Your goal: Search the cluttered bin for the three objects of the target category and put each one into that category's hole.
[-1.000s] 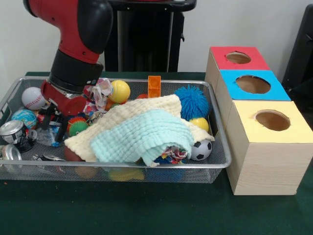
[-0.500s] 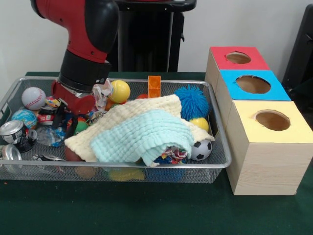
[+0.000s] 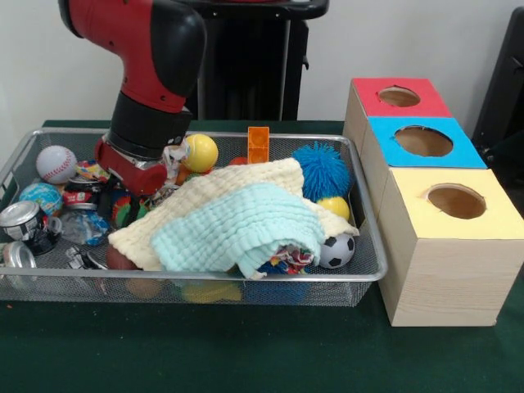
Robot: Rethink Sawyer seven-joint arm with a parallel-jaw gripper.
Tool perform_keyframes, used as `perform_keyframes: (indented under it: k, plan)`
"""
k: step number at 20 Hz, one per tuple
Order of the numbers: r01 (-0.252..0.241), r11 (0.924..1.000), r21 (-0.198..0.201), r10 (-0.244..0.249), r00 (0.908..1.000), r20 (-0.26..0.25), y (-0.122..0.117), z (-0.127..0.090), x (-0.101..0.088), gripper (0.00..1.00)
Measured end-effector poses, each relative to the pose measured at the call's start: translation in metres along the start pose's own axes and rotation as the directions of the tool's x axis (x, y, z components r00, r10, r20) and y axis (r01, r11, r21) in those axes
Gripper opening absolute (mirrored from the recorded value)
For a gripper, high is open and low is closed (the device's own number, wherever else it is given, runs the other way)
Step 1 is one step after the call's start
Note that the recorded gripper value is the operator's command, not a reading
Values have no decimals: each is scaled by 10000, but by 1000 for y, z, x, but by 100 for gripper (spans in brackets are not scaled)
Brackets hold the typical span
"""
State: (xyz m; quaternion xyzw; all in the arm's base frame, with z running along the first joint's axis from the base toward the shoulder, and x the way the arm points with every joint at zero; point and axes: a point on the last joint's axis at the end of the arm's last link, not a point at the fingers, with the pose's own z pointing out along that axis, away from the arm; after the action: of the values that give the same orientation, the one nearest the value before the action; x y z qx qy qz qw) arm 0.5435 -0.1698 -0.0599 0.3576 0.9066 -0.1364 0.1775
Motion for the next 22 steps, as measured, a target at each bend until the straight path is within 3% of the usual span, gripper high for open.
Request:
perform_keyframes:
  k: [2,13,22]
  plan:
    - [136,9999,84,-135,9999,-95,0,4,9,100]
    - [356,9990,280,-359,9993,85,-4,-1,8,100]
    - [417,9974,582,-430,9989,208,-9,-26,-16,100]
